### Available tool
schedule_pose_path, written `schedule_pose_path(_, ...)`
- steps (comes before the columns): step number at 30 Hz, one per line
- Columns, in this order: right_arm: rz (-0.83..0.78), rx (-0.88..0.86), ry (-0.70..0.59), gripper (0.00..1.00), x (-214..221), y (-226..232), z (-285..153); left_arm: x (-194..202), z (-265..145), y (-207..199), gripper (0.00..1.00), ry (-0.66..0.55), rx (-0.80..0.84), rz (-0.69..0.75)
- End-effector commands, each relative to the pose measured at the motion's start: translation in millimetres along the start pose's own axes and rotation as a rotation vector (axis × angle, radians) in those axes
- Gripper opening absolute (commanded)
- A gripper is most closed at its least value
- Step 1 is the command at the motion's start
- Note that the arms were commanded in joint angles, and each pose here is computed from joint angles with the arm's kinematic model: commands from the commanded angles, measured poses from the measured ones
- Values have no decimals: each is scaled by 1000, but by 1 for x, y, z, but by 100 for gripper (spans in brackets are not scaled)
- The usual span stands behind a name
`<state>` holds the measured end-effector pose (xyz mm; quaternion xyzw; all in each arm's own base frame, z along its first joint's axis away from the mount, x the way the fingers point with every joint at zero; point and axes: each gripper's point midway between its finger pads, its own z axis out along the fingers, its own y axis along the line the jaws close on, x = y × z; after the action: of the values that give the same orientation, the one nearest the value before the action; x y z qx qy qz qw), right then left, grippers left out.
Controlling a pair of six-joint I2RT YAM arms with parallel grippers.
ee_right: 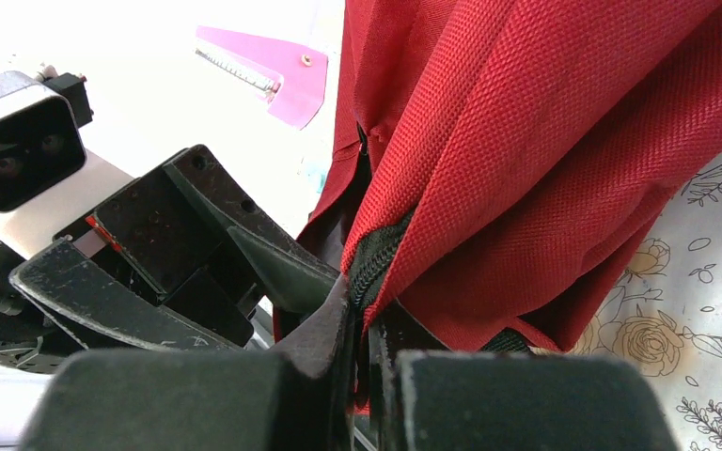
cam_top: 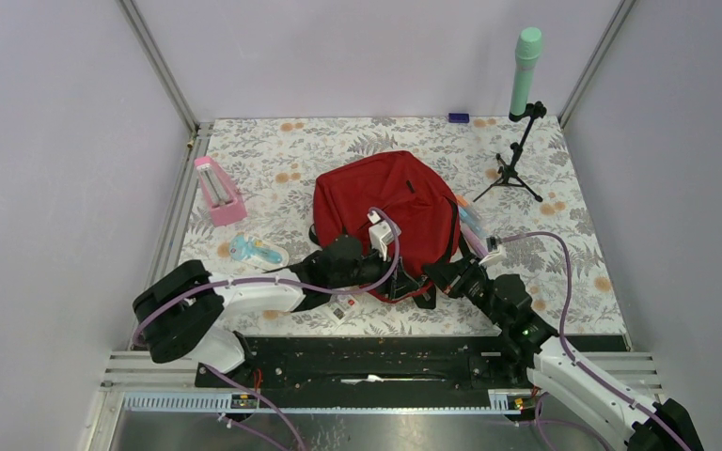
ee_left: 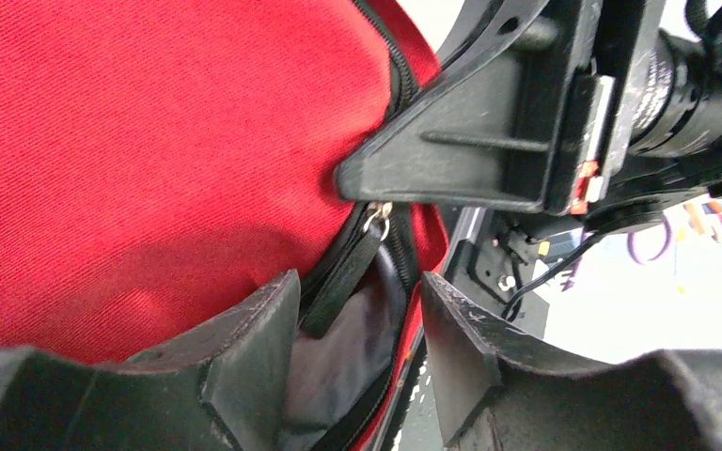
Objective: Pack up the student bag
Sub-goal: Zip the student bag at the center of the board.
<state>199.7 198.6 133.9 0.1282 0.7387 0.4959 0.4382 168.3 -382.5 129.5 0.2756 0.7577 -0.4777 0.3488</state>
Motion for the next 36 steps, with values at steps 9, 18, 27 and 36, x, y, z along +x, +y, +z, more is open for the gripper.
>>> schedule_pose_path(9,-31,-108,-12,0,-7,27,0,-25,19,-31,37,-68,168,-26)
schedule_pose_path(18,-32,-111,0,0,-5,27,-1,-29,20,-18,38,-103,103,-34)
schedule_pose_path(27,-34,-115,10,0,-4,28,-1,-31,23,-17,24,-109,103,-13)
schedule_pose_path(36,-29,-82,17,0,-2,22,0,-40,8,-16,0,-157,75,20)
